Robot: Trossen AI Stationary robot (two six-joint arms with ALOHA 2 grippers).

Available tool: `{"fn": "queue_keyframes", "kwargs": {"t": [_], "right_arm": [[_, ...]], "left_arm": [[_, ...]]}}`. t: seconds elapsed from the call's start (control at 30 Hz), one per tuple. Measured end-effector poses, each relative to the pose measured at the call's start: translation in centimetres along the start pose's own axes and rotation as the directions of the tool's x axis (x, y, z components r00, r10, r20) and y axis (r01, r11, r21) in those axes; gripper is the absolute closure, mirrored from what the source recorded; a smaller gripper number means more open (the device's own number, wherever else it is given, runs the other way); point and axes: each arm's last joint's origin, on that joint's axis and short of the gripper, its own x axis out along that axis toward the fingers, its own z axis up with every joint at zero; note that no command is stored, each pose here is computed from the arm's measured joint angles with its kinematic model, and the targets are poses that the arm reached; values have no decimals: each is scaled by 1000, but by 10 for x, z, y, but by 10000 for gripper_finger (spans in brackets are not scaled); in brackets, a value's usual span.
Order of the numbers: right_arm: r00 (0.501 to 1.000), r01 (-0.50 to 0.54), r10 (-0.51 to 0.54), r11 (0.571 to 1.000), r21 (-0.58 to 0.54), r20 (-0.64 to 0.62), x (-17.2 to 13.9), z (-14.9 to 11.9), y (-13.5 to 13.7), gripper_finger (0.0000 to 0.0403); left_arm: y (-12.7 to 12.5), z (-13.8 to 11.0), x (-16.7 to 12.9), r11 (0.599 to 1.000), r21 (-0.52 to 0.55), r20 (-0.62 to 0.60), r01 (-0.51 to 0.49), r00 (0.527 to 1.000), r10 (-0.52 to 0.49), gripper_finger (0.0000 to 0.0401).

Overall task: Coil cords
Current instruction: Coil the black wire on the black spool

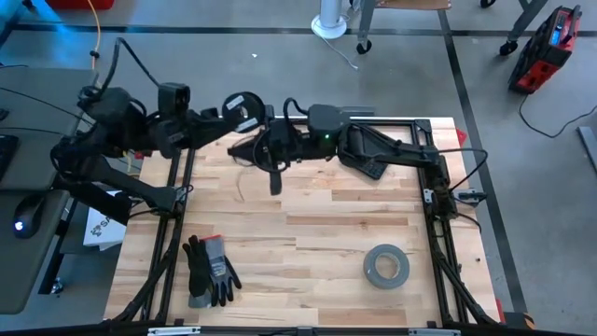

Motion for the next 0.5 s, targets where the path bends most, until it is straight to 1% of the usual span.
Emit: {"fn": "queue_keyframes", "kwargs": {"t": [0.1,0.23,0.4,0.5], "right_arm": [[998,22,-21,1000,-14,62,3,2,-3,402],[993,24,-21,999,-22,120,3,7,-3,402],[987,-18,22,1000,-25,161,3,11,1,403],[987,-8,14,999,-35,161,3,11,4,403]], "left_arm": [[-1,0,1,998,-58,-6,24,1000,-25,400],[0,-3,3,996,-80,-34,25,999,-28,400],[-1,1,1,999,-40,2,14,1000,-14,400],[0,0,2,998,-57,2,7,1000,-7,400]]}}
